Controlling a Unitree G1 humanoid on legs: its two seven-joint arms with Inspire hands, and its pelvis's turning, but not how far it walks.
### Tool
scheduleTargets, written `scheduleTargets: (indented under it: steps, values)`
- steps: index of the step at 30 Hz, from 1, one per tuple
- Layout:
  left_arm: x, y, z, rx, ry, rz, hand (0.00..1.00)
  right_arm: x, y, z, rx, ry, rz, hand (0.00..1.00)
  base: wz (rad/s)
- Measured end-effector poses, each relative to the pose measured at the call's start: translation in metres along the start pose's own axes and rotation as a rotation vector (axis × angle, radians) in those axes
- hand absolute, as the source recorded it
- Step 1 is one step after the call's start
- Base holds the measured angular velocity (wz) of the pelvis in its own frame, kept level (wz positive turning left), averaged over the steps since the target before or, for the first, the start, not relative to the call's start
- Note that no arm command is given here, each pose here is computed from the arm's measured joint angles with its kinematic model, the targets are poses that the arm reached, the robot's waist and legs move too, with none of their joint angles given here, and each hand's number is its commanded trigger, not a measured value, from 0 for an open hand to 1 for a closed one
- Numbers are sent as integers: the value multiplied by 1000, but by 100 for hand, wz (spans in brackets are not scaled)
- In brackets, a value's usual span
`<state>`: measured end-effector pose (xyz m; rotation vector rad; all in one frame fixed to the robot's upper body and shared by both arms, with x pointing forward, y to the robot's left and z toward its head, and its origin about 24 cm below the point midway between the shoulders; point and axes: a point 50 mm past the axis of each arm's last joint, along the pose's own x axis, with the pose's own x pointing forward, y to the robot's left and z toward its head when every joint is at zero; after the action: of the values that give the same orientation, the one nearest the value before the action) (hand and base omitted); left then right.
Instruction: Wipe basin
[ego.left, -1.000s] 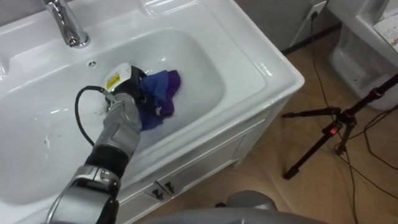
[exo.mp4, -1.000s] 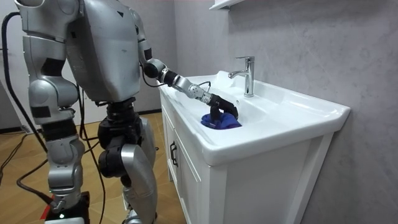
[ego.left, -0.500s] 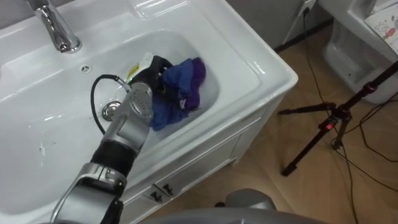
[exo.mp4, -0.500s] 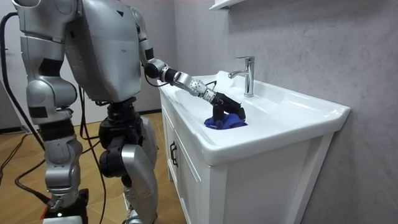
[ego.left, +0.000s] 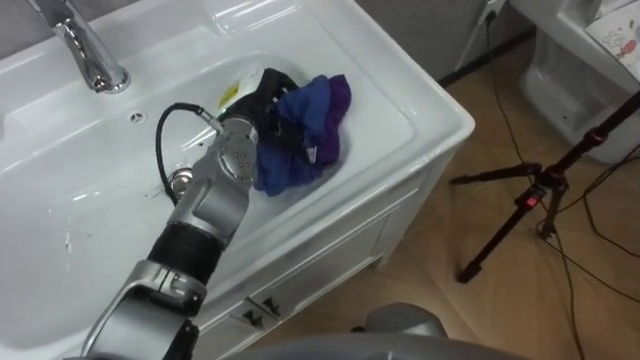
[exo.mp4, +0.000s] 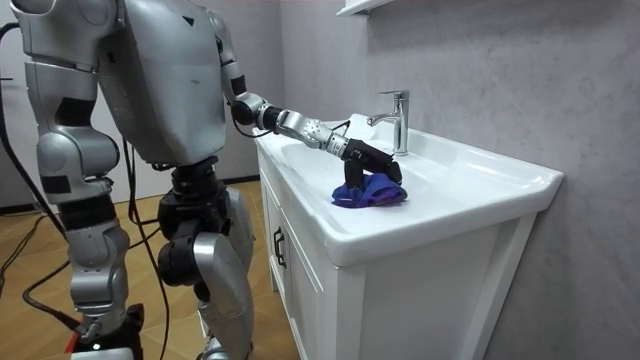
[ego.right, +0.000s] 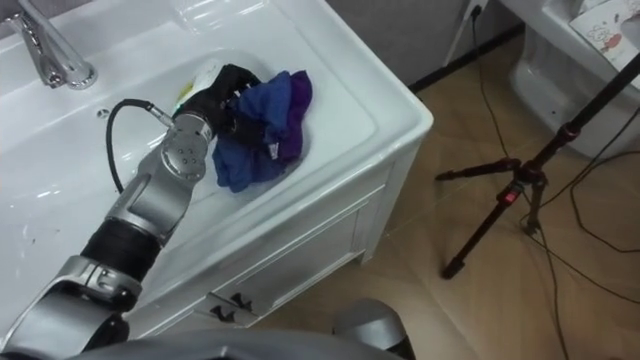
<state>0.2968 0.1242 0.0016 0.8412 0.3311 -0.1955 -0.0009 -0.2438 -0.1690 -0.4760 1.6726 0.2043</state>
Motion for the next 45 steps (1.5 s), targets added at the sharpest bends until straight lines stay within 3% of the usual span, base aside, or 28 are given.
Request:
scheduleTargets:
  steps: [10, 13, 16, 20, 29, 38, 45]
  values:
    - [3, -7, -23, 144, 45, 42, 100, 0, 2, -6, 2, 11, -12, 0, -4]
    - [-1, -12, -46, 181, 118, 49, 100, 0, 3, -8, 5, 13, -14, 0, -11]
    - [-14, -22, -83, 192, 215, 70, 100, 0, 2, -11, 33, 8, -30, 0, -26]
    - [-30, -27, -111, 182, 299, 92, 100, 0, -1, -15, 63, 13, -66, 0, -11]
    - [-47, -26, -139, 254, 363, 163, 100, -3, -17, -9, 83, -26, -132, 0, 0]
    - [-71, -11, -175, 367, 449, 240, 100, -4, -21, -12, 109, -22, -158, 0, 4]
    - [-87, -5, -196, 353, 541, 282, 100, -5, -31, -14, 163, -25, -190, 0, -3]
